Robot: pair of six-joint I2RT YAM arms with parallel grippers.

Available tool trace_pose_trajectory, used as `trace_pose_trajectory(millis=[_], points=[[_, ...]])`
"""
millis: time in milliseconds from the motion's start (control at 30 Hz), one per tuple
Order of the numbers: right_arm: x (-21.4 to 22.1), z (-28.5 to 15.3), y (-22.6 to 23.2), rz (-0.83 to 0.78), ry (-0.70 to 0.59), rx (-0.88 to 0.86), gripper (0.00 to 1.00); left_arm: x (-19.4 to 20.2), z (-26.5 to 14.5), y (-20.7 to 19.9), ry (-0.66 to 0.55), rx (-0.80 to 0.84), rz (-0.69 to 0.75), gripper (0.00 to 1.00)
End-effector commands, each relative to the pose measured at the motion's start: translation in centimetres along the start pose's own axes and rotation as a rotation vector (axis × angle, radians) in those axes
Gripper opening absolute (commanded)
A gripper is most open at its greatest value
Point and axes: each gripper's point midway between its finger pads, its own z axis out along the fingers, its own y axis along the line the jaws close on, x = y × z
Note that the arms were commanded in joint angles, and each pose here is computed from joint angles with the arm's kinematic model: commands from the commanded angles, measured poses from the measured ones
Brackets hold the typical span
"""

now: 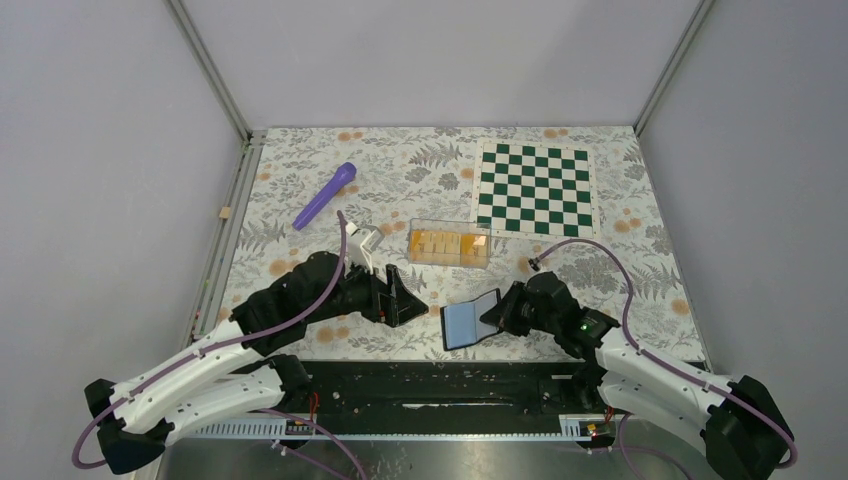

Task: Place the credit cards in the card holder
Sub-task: Place the card holder at the center of the board.

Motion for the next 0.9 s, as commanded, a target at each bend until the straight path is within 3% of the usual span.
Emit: trace_pose_trajectory(millis=[0,267,433,733,867], points=[[-0.1,-0.6,-2.0,0.021,-0.010,0.116,0.22,-0.6,0.1,-1.0,-0.030,0.049,-0.003,0.82],[-1.2,-3.2,-4.4,-0.056,-0.034,0.333,0.62,-0.6,0.2,-0.3,-0.048,0.028,-0.011,0.83],[-1.9,-4.7,-5.1,-0.098,-0.051,0.412,0.81,-0.5,0.4,0.1,-0.046,0.007,-0.019,0.84],[-4.0,-6.2,-2.4,-0.253,-0.064,0.405,0.79,-0.4,1.1,3.3,-0.017,-0.189,-0.078,0.87],[-3.9,-5.4,-0.7,-0.311,0.001,0.377,0.76,-1.3,2.1,5.8,-0.026,-0.310,-0.195,0.98]])
